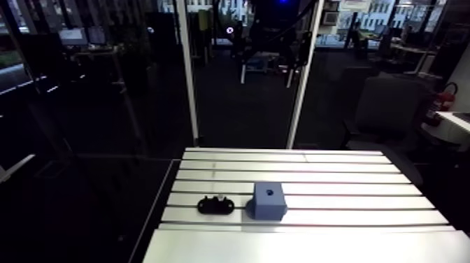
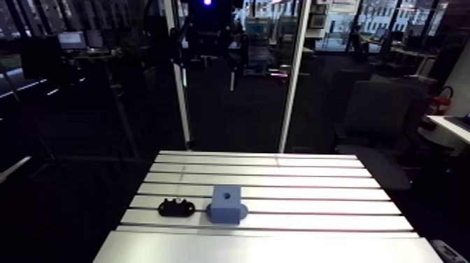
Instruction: Pick up the M10 bolt and insert it into the hex recess until seated.
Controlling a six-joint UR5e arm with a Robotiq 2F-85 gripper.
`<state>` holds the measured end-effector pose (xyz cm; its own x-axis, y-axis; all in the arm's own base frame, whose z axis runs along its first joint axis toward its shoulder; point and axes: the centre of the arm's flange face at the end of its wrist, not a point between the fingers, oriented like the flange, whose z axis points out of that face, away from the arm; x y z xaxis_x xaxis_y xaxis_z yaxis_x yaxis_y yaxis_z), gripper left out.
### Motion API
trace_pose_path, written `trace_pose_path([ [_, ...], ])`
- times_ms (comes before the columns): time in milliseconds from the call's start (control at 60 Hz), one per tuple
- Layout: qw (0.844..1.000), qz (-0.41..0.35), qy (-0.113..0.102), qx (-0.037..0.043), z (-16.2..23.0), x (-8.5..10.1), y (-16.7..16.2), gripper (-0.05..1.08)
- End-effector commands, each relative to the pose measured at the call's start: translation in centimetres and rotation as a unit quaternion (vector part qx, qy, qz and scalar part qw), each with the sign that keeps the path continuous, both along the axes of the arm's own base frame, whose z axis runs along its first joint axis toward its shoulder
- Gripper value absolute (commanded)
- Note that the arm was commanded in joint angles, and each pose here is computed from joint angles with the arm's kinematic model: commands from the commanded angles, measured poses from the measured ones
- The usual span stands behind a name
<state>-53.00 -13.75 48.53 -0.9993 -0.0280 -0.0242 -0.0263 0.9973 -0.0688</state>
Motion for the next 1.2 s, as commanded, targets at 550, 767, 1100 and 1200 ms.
trace_pose_path([
  [550, 1.0, -0.002, -0.006, 0.0, -0.8, 0.2, -0.2, 0.01],
  [767, 1.0, -0.016, 0.002, 0.0018, -0.9, 0.1, -0.1, 0.01],
  [1100, 1.0, -0.016, 0.008, 0.0034, -2.8, 0.2, -1.4, 0.01],
  [1200, 1.0, -0.012, 0.01, 0.0025, -3.7, 0.4, -1.9, 0.01],
])
